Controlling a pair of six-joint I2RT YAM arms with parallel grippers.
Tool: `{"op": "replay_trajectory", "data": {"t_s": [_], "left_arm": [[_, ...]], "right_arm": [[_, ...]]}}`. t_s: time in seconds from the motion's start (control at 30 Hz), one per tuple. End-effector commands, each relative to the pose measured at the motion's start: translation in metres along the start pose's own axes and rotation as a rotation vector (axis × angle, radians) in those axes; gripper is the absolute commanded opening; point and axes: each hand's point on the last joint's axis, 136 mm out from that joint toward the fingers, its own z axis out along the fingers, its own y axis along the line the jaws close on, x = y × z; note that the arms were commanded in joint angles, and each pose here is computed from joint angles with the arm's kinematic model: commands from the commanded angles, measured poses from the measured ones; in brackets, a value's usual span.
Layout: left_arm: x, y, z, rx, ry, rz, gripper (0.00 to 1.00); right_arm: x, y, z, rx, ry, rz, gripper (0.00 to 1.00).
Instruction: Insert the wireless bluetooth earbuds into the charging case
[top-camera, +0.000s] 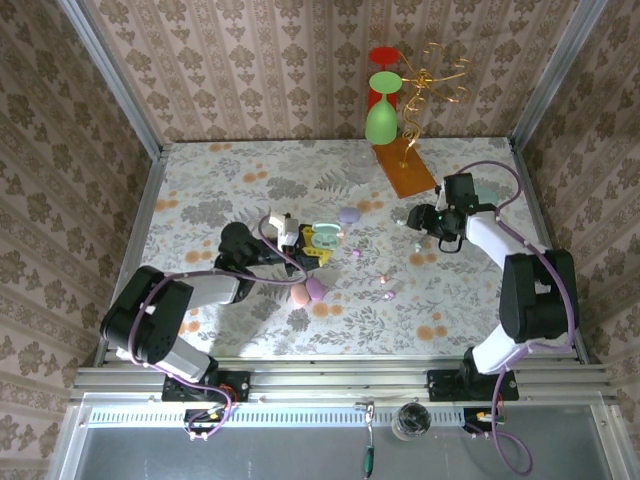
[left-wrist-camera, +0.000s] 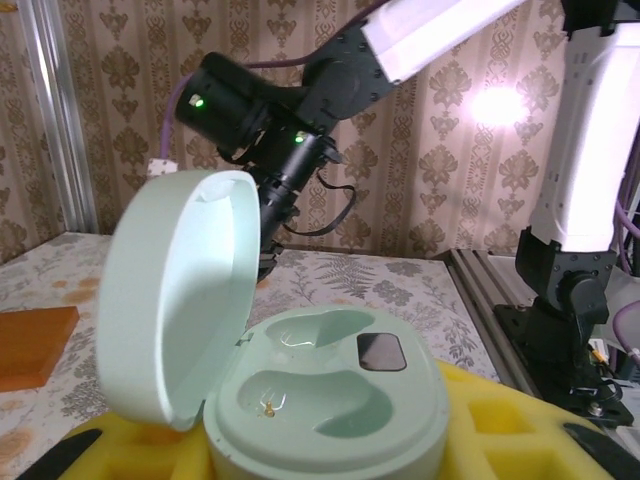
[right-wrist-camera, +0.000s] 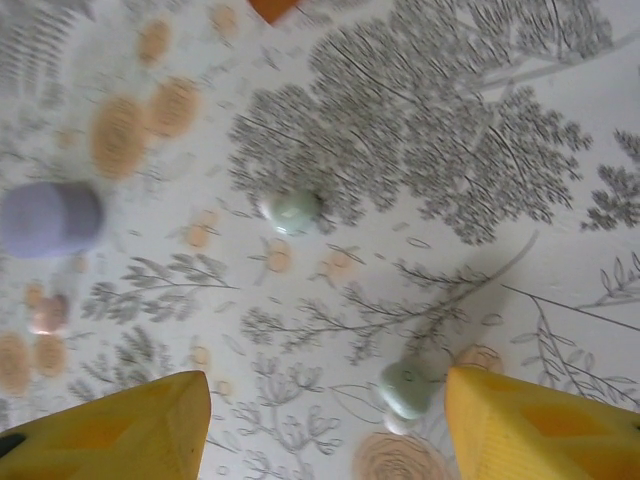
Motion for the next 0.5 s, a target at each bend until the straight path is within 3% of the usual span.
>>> {"op": "replay_trajectory", "data": {"t_s": [0.0, 0.47], "left_arm": [[-0.006, -0.004, 0.005, 0.04, -0.014, 0.059, 0.24], [-0.003, -0.006, 0.005, 0.04, -0.01, 0.067, 0.25]], "right_arm": [[0.019, -0.01, 0.003, 0.045, 0.133, -0.024, 0.63], [0.037, -0.014, 0.035, 0.038, 0.299, -0.027, 0.56]]}}
